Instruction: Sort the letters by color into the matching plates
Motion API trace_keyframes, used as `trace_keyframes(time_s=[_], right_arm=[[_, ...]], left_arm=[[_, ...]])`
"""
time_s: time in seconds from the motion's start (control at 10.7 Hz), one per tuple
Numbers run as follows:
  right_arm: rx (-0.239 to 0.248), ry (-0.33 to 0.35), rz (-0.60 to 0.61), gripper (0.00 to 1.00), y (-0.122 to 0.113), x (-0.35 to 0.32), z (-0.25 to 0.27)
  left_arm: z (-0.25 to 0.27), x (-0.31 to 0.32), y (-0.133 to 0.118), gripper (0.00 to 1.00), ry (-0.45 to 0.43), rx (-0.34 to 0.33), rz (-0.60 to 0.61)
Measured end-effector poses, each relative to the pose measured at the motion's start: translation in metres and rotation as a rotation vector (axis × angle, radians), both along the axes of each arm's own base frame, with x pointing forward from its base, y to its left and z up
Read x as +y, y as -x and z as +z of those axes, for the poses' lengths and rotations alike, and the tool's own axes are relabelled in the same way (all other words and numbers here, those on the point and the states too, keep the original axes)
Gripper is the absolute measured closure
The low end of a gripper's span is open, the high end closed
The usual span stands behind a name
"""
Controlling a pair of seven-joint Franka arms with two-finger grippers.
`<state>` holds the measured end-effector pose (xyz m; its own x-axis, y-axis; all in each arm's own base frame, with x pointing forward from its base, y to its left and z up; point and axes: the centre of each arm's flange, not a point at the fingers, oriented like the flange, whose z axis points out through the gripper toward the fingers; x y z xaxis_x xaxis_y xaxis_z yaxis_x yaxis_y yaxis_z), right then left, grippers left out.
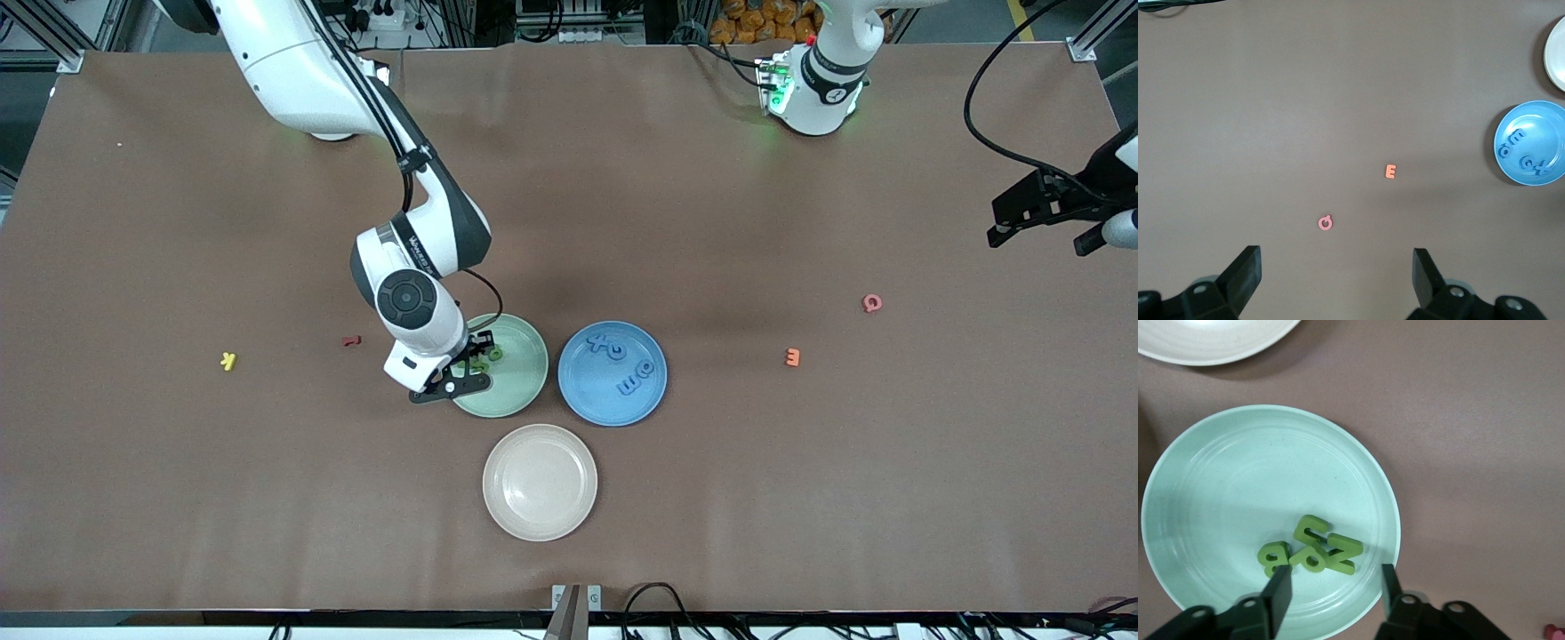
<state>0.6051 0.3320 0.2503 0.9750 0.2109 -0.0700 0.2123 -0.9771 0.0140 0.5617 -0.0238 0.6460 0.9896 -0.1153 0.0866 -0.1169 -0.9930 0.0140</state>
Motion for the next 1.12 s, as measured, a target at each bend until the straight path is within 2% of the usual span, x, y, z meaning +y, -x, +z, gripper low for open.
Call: trace_keyframes(time_s=[0.28, 0.47, 0.75, 1.12], right_arm=[[0.011, 0.008, 0.002, 0.01, -0.013, -0.012, 0.017], [0.019, 0.023, 0.051, 0.00, -0.040, -0.058, 0.035], [0.001, 0.030, 0.040, 0.00, -0.086, -0.161, 0.073], [-0.040, 0.042, 0.002, 0.00, -0.113, -0.288, 0.101]], left_arm=[[0.000, -0.001, 0.000, 0.00, 0.000, 0.000, -0.001], [-0.001, -0.001, 0.000, 0.00, 0.000, 0.001, -0.002], [-0.006, -0.004, 0.001, 0.00, 0.000, 0.013, -0.006], [-0.006, -0.012, 0.002, 0.00, -0.001, 0.014, -0.021]])
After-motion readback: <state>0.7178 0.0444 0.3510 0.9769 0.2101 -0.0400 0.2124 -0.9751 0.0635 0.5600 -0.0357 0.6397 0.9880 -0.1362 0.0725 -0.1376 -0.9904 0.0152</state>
